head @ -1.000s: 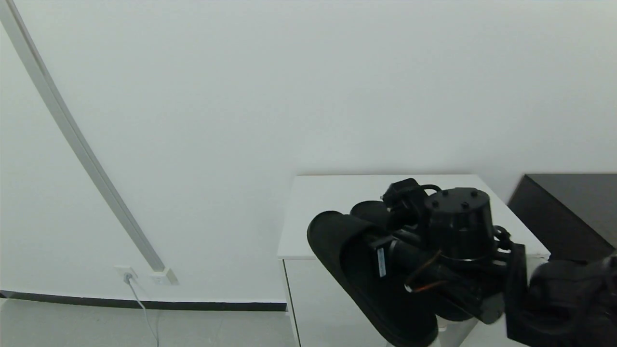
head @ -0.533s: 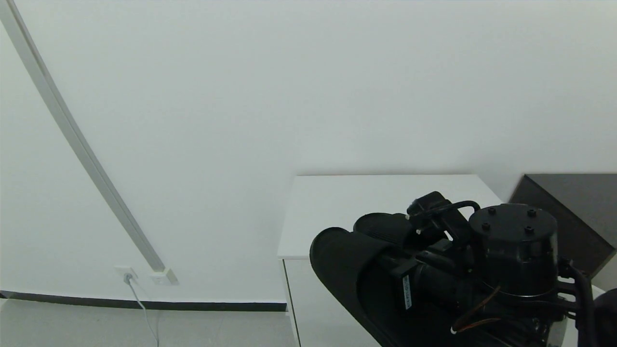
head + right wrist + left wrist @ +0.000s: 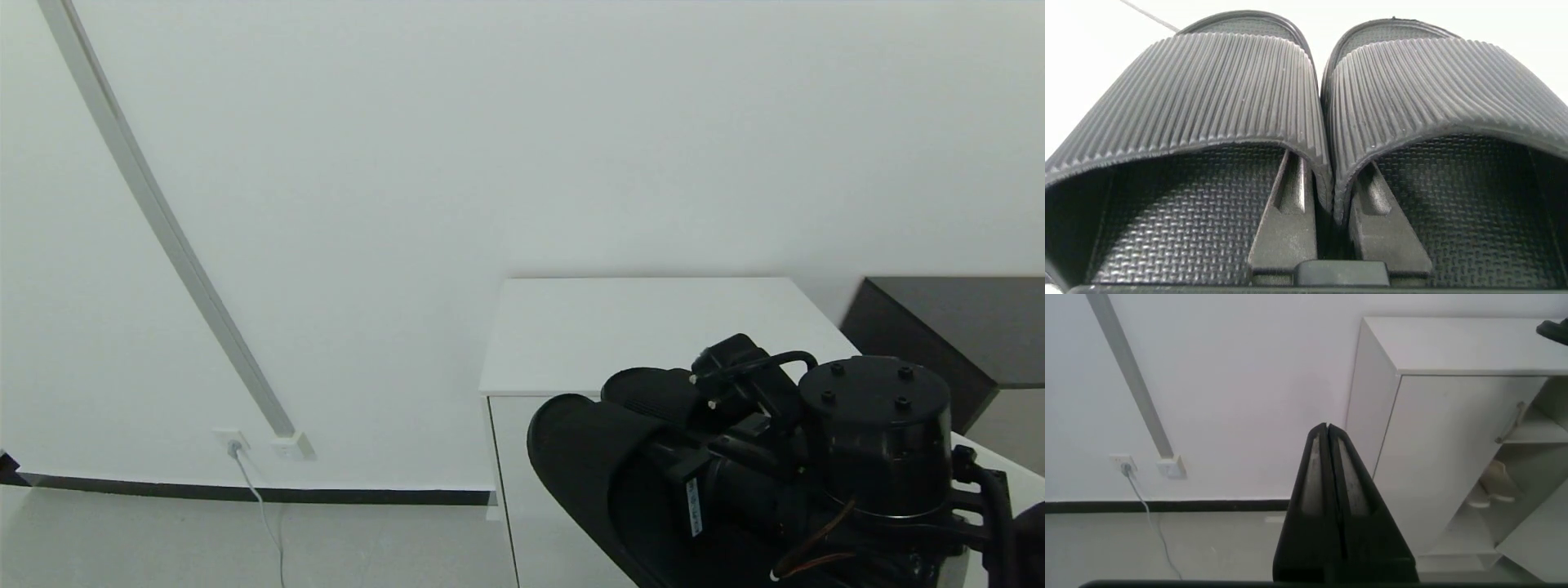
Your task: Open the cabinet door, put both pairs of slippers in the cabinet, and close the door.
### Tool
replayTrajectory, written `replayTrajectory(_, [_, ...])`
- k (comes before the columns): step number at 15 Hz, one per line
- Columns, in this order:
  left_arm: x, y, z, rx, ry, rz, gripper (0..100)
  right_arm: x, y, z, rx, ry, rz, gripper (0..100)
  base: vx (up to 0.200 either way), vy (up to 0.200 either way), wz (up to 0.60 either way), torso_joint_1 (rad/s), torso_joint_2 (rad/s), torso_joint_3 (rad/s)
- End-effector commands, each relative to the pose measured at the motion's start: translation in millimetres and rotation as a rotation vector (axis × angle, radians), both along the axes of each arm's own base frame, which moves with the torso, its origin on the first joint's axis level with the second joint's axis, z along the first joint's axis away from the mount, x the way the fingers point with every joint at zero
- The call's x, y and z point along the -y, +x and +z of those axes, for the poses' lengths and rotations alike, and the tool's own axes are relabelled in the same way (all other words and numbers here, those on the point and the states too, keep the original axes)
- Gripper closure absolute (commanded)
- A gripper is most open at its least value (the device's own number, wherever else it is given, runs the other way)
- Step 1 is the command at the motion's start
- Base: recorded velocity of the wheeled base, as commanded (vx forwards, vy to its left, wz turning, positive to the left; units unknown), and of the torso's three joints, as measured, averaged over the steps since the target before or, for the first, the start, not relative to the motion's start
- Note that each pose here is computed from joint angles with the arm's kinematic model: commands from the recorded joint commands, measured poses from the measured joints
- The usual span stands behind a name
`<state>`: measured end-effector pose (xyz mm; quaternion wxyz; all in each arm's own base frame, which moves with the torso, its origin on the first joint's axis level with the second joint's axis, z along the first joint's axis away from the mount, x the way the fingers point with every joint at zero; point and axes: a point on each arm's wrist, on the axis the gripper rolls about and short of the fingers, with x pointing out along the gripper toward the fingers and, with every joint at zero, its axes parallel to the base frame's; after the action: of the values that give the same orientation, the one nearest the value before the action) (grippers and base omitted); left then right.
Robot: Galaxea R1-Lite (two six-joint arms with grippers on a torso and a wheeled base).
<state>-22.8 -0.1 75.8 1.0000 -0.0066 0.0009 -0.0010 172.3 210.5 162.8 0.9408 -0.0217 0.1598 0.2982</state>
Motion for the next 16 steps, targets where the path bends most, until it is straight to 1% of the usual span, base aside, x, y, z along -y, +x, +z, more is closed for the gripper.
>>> replayTrajectory(1, [0.0, 0.0, 0.0, 0.0, -0.001, 0.002, 100, -0.5, -0.1, -1.8, -0.004, -0.005, 0.002, 100, -0.2, 0.0, 0.0, 0.002, 0.0, -0.007])
replayTrajectory(16, [0.0, 0.0, 0.0, 0.0, -0.001, 0.0, 100, 0.7, -0.1, -6.8, -0.016, -0.018, 0.001, 100, 0.0, 0.0, 0.0, 0.0, 0.0, 0.0])
